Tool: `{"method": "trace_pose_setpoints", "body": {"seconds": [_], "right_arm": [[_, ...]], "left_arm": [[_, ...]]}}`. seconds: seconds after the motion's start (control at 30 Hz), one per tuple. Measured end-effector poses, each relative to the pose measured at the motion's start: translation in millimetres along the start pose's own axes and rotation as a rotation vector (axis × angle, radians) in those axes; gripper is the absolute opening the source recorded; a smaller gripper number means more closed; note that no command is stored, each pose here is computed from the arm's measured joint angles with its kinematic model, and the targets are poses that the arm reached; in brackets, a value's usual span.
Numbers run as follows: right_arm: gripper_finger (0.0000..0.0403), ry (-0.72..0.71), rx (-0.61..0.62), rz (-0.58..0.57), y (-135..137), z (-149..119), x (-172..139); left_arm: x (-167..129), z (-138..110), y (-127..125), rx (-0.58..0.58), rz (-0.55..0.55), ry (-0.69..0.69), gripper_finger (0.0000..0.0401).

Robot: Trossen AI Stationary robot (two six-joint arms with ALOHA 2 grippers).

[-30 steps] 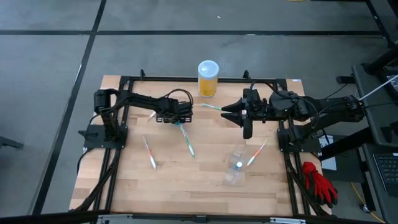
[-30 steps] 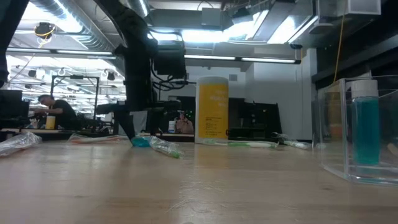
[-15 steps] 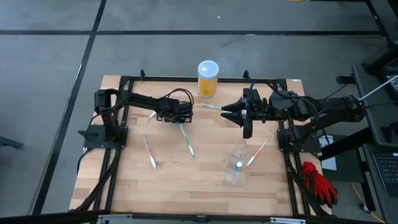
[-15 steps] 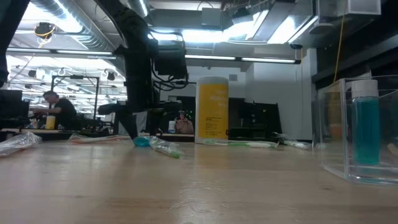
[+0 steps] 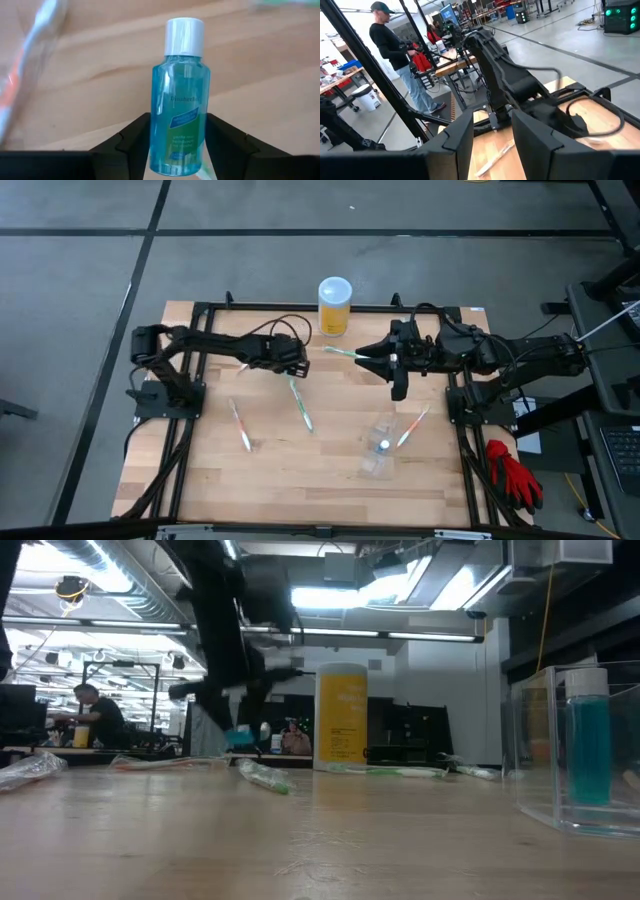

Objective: Pick & Place toothbrushing station
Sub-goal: Put the blue mouthwash bottle into the transparent organizer

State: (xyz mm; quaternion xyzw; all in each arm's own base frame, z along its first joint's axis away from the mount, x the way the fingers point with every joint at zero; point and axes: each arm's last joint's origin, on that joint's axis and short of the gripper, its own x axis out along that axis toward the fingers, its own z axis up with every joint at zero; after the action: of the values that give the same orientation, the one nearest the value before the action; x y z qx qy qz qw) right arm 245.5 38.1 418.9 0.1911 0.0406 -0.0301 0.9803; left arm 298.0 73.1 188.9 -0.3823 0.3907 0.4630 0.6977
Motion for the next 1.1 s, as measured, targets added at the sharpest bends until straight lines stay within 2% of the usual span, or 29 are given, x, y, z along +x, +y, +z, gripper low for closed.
{"method": "trace_pose_setpoints", "body": {"seconds": [0.2,0.37,0.5,0.6,0.8,0.97,1.1], "right_arm": [[0.0137,-0.001,-0.033,-0.004,-0.5,0.2,0.1],[0.0137,-0.001,-0.081,-0.004,-1.4,0.5,0.3],[0.0137,0.044,-0.214,0.055,-0.6,-2.5,0.2],[0.0137,0.131,-0.327,0.125,-0.9,-9.8,-0.5],[0.0137,0.332,-0.448,0.203,-5.1,-27.8,-3.3],[0.0137,0.366,-0.544,0.280,3.5,-39.1,4.9],[0.0137,0.388,-0.609,0.316,12.8,-48.0,19.0]], "left_arm": [[-54.6,-6.0,-2.5,0.223,-0.149,-0.108,0.0166],[-90.5,-19.8,-3.6,0.340,-0.273,-0.154,0.0169],[-115.3,-35.4,-11.5,0.513,-0.439,-0.184,0.0170],[-129.1,-47.0,-17.7,0.586,-0.563,-0.182,0.0170],[-141.2,-68.7,-24.7,0.682,-0.722,-0.085,0.0170],[-147.2,-76.5,-28.4,0.700,-0.824,-0.015,0.0170],[-153.5,-74.6,-34.8,0.672,-0.932,-0.020,0.0171]]}}
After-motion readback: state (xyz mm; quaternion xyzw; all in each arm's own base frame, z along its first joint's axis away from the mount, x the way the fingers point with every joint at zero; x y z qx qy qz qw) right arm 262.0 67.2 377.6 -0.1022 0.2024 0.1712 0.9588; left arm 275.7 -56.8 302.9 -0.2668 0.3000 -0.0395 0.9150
